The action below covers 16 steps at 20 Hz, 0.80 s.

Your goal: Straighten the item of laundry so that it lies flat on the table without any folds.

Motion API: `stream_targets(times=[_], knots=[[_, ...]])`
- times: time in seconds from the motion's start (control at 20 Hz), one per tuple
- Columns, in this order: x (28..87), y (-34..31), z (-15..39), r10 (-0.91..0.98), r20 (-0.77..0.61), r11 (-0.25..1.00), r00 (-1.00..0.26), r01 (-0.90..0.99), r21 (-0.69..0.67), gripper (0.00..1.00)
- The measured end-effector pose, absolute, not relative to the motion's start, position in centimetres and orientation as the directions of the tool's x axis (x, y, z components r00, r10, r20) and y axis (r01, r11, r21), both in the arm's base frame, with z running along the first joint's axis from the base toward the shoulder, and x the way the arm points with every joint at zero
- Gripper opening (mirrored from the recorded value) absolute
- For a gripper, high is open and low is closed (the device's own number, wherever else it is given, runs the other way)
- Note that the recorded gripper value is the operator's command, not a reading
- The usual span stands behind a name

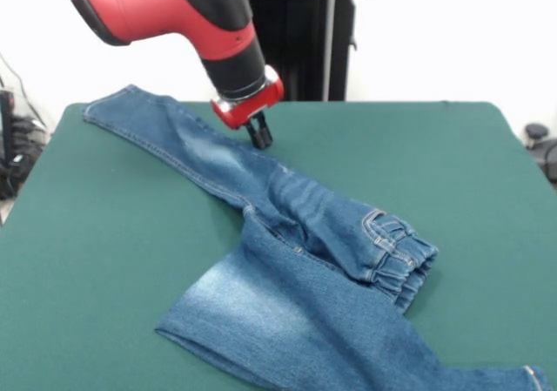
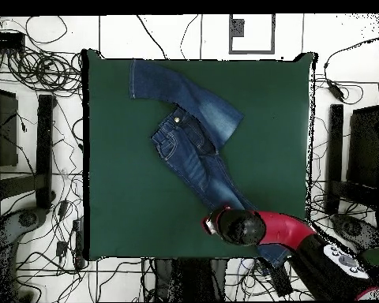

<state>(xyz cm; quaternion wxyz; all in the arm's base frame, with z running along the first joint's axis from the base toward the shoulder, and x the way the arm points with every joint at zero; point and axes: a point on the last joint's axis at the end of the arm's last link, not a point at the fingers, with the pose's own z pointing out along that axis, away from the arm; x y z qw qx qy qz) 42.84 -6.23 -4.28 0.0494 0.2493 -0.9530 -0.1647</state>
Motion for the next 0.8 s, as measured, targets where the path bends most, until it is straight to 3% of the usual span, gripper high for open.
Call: stream_targets(times=[0.8], knots=[[40.4,-4.4,-4.2,-0.472,0.083,0.806,-0.878,-0.391,0.444,0.0]])
